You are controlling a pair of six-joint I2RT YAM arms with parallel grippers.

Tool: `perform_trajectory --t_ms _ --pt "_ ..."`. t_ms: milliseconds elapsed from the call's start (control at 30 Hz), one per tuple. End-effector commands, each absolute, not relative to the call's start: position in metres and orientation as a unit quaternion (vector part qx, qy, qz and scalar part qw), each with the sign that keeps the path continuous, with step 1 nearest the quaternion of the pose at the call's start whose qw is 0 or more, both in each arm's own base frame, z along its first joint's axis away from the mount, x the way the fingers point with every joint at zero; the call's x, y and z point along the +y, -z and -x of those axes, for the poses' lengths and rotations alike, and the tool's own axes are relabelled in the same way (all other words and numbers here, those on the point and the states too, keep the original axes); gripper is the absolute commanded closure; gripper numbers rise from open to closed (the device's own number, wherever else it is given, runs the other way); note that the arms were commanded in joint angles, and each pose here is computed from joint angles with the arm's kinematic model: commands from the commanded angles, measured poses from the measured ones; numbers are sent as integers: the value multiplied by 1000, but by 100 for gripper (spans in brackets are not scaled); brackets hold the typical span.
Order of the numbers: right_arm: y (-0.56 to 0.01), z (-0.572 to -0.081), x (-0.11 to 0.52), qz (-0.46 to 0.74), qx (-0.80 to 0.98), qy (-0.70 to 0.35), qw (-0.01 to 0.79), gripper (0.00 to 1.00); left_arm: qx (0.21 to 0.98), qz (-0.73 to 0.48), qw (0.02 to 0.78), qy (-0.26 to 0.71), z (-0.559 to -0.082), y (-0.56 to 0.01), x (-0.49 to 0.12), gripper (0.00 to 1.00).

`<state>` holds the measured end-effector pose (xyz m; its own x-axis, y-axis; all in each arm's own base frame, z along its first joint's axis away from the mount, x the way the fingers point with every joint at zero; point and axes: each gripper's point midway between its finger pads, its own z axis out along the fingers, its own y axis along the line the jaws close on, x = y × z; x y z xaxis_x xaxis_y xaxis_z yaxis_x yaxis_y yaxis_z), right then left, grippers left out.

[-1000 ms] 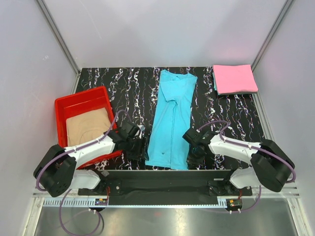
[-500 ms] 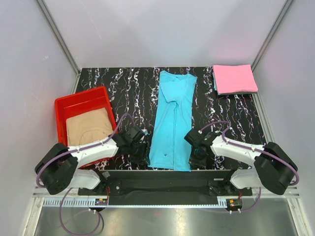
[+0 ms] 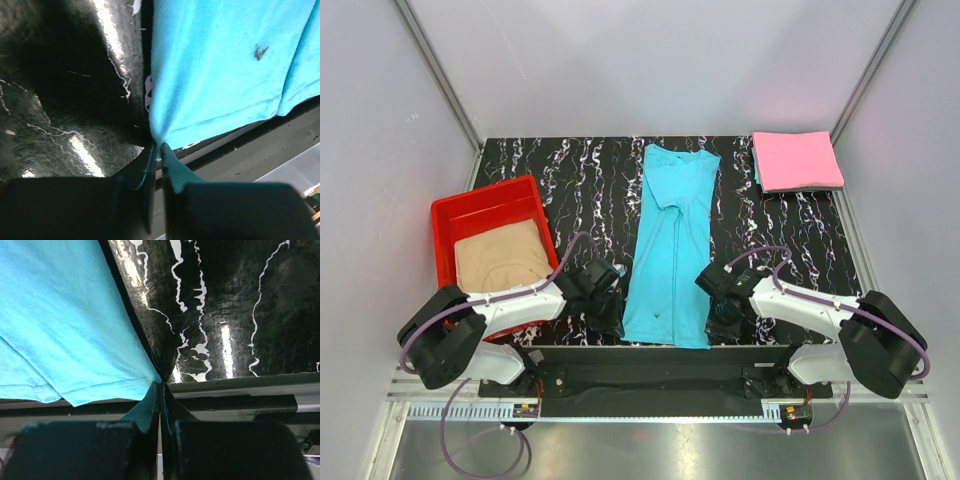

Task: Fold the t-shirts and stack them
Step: Fold the tshirt

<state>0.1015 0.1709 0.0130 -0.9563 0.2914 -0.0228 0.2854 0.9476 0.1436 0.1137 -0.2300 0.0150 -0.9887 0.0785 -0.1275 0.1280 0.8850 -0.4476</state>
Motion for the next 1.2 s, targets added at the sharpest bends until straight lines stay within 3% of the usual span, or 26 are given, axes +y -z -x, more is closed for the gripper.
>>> perform_trajectory --t_ms 0,67,267,400,700,867,1167 --pt "-15 -101 163 -137 989 -51 33 100 972 -60 60 221 -115 -13 -230 93" --pt "-16 -102 164 -135 989 -52 34 100 969 -59 56 232 -114 -16 -235 91" --pt "-25 -105 166 -133 988 -64 43 100 967 -51 64 243 -114 -25 -239 64" --pt "-26 -105 166 -132 988 -66 45 100 967 -53 65 239 -115 -26 -239 62" --pt "-29 -105 167 -131 987 -74 47 100 965 -59 47 253 -105 -18 -252 77" --pt "-34 -105 167 -132 987 -79 51 100 963 -60 45 258 -103 -21 -256 100" --pt "-51 -113 169 -126 985 -88 75 100 956 -54 55 284 -110 -48 -270 100"
